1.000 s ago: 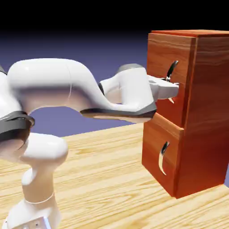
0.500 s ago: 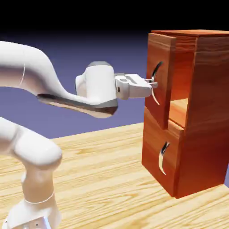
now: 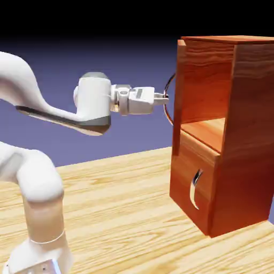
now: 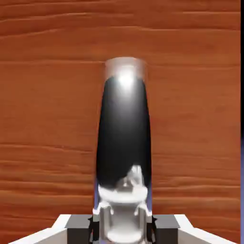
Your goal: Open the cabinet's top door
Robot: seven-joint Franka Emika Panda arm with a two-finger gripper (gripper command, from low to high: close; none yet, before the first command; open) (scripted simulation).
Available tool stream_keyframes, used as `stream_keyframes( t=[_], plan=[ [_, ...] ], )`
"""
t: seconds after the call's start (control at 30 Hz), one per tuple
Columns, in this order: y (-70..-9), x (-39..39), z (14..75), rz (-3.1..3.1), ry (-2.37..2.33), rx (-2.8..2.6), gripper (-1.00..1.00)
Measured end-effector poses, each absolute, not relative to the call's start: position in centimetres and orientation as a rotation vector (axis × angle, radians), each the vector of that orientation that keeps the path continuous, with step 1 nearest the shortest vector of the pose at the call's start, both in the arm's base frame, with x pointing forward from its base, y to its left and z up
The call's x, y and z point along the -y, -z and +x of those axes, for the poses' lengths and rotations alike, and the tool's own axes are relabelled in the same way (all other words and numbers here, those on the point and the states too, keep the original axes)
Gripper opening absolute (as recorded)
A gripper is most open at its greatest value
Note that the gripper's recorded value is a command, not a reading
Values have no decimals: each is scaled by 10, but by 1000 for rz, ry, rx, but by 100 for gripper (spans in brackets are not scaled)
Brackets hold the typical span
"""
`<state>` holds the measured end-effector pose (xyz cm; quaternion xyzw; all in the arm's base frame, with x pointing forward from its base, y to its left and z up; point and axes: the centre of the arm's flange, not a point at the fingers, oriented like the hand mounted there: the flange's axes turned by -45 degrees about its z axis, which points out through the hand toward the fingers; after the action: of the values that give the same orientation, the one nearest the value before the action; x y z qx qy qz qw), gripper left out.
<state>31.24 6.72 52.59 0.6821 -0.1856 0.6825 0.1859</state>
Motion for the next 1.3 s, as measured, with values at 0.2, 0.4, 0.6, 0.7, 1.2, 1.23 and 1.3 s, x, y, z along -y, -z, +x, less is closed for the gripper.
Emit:
stream_keyframes(
  t=[0.2, 0.4, 0.6, 0.7, 1.2, 1.23, 1.3],
  plan=[
    [-526, -102, 298, 1831, -1832, 642, -100],
    [-526, -145, 288, 1721, -1722, 772, -100],
    [-526, -191, 286, 1604, -1605, 894, -100],
    [-526, -214, 287, 1544, -1544, 951, -100],
    [-526, -295, 311, 1313, -1314, 1138, -100],
    [-526, -298, 312, 1304, -1304, 1145, -100],
    [-526, -303, 315, 1288, -1288, 1157, -100]
  ],
)
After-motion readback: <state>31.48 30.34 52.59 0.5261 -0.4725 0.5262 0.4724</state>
